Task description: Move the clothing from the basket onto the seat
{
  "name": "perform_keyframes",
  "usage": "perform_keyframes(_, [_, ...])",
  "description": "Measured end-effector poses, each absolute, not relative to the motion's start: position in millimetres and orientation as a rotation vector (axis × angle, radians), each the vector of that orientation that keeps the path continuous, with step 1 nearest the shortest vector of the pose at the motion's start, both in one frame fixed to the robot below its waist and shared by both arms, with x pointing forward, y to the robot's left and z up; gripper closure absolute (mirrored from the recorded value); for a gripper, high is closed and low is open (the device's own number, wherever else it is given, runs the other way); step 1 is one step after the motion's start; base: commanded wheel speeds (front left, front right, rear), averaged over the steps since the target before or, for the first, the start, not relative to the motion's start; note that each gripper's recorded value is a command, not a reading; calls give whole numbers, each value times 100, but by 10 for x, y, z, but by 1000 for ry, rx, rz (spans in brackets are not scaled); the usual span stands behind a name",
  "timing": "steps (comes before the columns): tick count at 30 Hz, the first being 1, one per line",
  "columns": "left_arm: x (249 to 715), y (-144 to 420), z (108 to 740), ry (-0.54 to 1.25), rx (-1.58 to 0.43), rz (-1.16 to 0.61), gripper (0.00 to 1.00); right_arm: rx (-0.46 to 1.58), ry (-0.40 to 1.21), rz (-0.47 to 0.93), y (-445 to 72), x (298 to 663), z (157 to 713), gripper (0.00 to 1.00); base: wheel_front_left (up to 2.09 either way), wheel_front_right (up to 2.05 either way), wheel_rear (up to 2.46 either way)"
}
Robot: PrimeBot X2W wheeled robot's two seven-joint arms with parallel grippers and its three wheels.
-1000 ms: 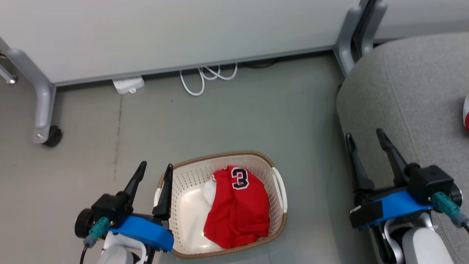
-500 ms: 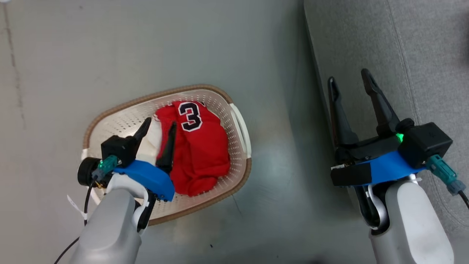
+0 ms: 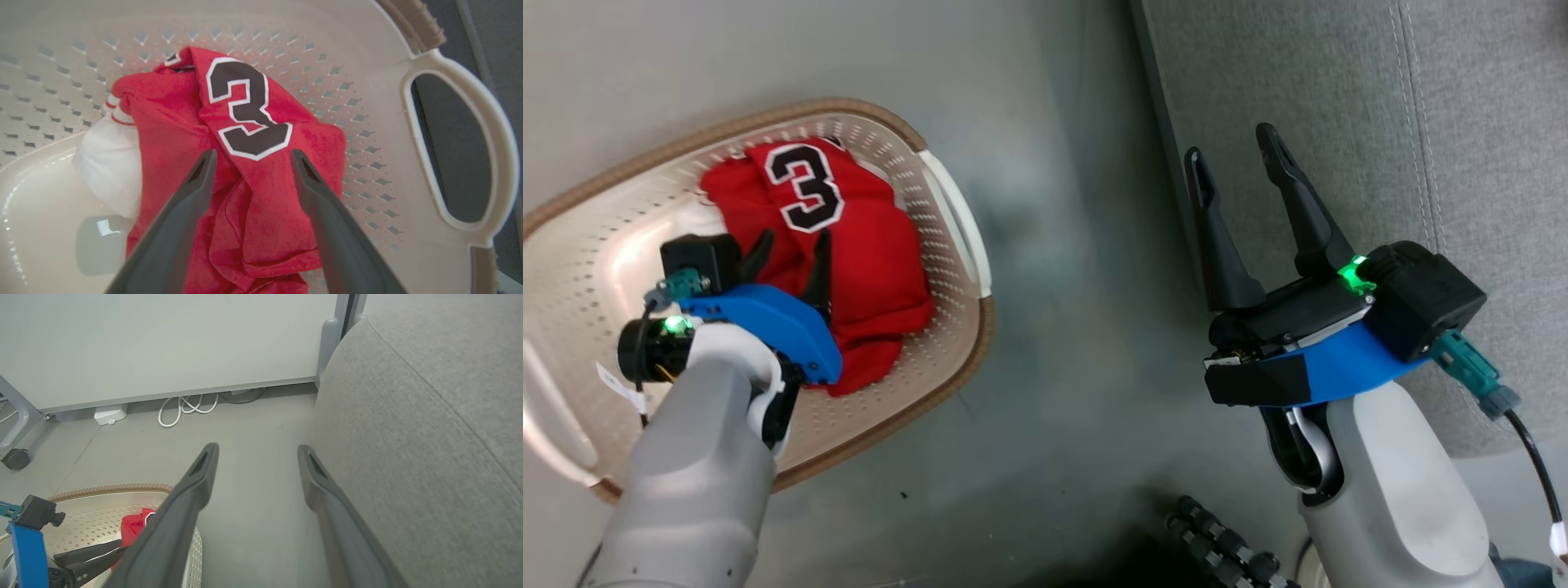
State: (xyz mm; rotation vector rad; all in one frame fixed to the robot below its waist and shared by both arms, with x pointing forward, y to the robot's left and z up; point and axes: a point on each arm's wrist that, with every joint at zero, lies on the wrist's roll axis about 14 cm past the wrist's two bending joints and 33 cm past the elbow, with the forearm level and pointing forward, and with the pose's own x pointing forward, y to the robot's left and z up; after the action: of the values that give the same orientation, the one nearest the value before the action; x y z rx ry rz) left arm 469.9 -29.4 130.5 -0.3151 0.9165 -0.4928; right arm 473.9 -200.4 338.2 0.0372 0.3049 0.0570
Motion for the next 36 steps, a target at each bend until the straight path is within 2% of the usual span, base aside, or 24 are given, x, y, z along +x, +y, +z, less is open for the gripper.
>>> perform_keyframes(13, [4445,-522,893,1096,-348,-506,0,36,375,21,-2141,4620,3111,0,0,0,0])
perform_keyframes(14, [4427,-536,893,1104,-344,-514,61,37,373,20,-2144,4621,3113,0,0,0,0])
perform_keyframes(15, [4421,-551,898,1105,-341,-521,100,36,372,20,-2145,4624,3117,0,0,0,0])
perform_keyframes(30, [4397,-573,928,1124,-333,-551,100,40,353,25,-2135,4686,3159,0,0,0,0])
perform_keyframes(36, [4502,-567,1131,1074,-326,-561,100,22,344,43,-2095,4697,3213,0,0,0,0])
